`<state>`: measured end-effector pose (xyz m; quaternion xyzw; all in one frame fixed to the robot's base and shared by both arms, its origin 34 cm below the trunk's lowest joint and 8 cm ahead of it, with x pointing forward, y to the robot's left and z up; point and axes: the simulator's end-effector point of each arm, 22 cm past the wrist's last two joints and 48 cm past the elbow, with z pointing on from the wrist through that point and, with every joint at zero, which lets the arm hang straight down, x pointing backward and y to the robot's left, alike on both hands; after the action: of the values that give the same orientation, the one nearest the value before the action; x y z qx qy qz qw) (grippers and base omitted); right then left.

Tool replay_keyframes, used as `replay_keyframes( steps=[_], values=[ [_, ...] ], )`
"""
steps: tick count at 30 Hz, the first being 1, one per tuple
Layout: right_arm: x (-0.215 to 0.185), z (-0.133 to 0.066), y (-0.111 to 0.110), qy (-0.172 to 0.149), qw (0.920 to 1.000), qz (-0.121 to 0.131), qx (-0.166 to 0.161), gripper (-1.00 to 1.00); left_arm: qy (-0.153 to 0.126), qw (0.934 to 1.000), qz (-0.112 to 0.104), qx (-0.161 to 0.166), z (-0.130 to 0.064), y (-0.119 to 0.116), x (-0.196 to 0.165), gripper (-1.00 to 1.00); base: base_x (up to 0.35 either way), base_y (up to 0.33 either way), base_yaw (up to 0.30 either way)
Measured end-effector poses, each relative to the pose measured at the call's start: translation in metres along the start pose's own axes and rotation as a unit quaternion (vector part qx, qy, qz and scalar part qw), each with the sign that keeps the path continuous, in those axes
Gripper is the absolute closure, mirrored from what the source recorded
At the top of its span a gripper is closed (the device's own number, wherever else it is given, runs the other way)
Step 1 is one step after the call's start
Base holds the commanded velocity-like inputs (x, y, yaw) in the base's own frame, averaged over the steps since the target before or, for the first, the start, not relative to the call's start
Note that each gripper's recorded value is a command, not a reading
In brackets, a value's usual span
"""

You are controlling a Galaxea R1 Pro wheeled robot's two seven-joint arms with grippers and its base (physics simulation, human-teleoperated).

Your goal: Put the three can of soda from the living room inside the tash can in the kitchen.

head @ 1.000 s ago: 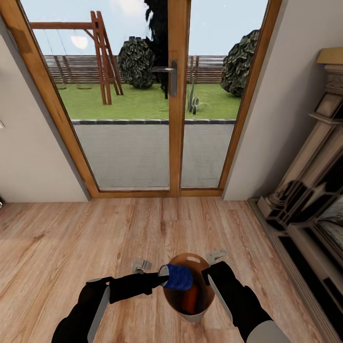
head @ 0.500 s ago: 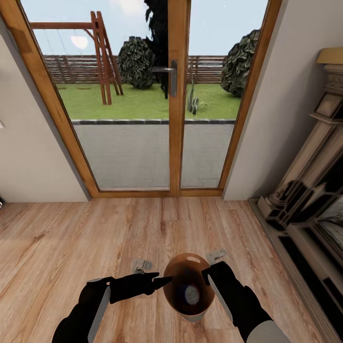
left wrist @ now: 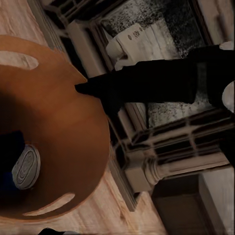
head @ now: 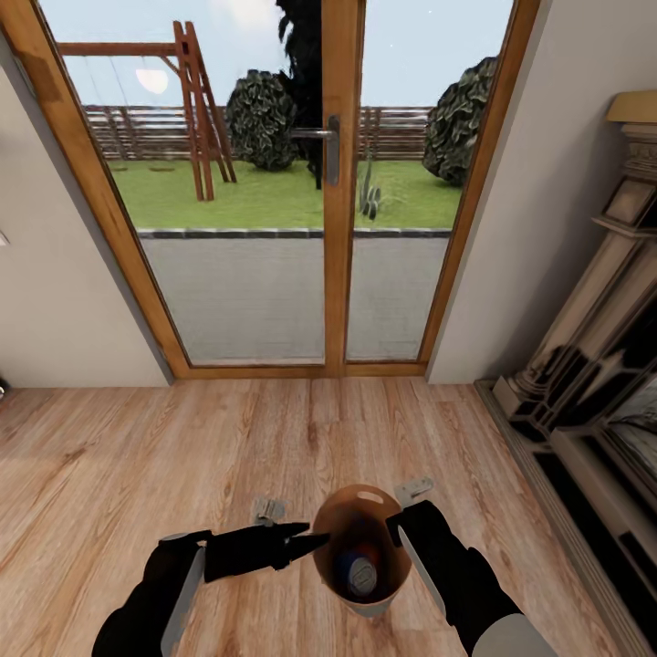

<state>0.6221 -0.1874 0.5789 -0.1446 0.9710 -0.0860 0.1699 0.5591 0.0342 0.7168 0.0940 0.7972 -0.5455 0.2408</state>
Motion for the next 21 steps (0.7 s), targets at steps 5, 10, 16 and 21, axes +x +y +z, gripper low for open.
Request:
replay_keyframes(
  steps=[5, 10, 16, 21],
  values=[
    [0.000, 0.000, 0.000, 0.000, 1.0000, 0.001, -0.001, 1.00, 0.011, 0.9990, 0.009, 0.042, -0.041, -0.002, 0.000, -1.00, 0.000, 0.000, 0.000],
    [0.000, 0.000, 0.000, 0.000, 1.0000, 0.000, 0.000, 1.00, -0.001, 0.9979, 0.008, 0.064, -0.085, 0.003, -0.009, -1.00, 0.000, 0.000, 0.000],
    [0.000, 0.000, 0.000, 0.000, 1.0000, 0.000, 0.000, 1.00, 0.010, 0.9971, -0.018, 0.073, -0.122, 0.018, 0.003, -1.00, 0.000, 0.000, 0.000],
    [0.000, 0.000, 0.000, 0.000, 1.0000, 0.001, -0.001, 1.00, 0.005, 0.9979, -0.024, 0.059, -0.141, 0.035, 0.009, -1.00, 0.000, 0.000, 0.000]
  ],
)
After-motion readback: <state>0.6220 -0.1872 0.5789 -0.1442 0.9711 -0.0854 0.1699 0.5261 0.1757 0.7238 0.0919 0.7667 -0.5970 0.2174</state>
